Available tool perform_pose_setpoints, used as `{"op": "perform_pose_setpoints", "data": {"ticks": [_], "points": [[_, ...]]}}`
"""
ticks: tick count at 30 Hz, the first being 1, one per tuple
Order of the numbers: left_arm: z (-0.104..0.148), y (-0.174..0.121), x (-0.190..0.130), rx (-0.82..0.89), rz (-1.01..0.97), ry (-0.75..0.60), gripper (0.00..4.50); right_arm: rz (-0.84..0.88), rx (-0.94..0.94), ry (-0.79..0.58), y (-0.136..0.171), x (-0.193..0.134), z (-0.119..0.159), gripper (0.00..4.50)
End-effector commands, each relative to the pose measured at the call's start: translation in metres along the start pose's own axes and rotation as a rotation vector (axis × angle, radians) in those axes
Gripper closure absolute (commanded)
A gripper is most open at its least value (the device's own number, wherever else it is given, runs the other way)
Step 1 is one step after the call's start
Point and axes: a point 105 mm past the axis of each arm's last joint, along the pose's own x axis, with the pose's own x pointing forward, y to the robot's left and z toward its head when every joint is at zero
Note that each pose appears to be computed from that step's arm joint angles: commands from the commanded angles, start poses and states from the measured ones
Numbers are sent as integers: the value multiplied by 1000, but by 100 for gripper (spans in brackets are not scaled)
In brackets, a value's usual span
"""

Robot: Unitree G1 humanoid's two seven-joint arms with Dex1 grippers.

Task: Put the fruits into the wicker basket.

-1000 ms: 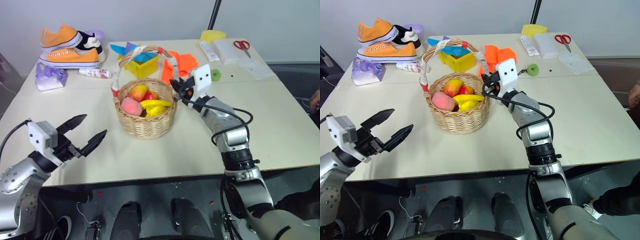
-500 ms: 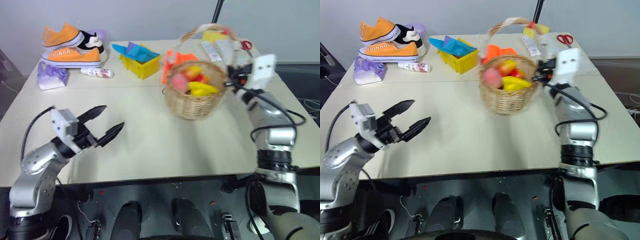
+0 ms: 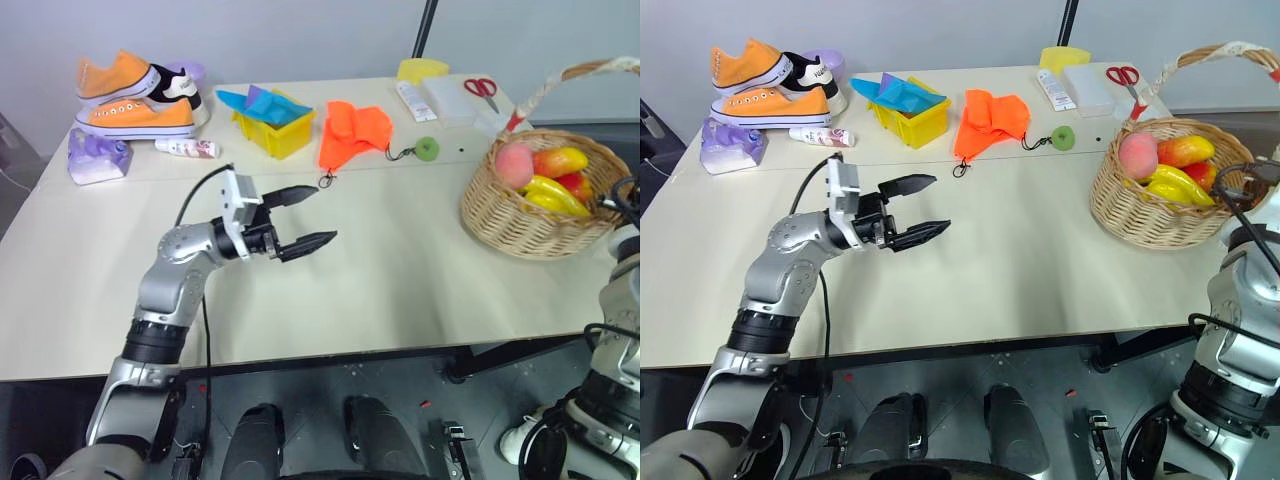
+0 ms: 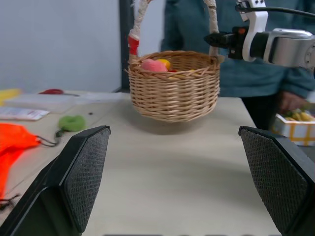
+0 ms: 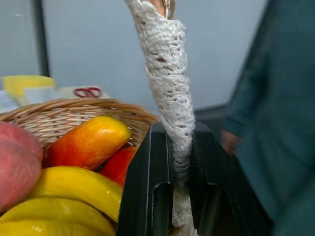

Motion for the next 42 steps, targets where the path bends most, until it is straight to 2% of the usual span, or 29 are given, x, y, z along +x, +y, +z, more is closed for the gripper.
{"op": "perform_pose_setpoints", "data": {"ticks": [1,10,13,19,34,37,38,42], "points": [[9,-3,4,43,-42,-22,0,-75,-6,-79,-8,-8,19,446],[4,-8,-12,47,-7,12,0,-135,-75,-3,-11,-3,-7,446],[2,-10,-17,47,12,20,0,-86,-22,10,0,1,-11,314],[1,-11,-22,38,60,14,0,-23,8,-2,13,-9,-11,4],[-3,-10,-39,32,148,24,0,-46,-132,-149,-3,-64,11,4],[-3,-7,-48,30,205,26,0,187,-114,-242,32,-84,26,4],[-4,-5,-52,38,236,33,0,311,-94,-253,51,-91,27,4],[-6,12,-80,62,412,63,0,762,57,-214,121,-117,19,4]]}}
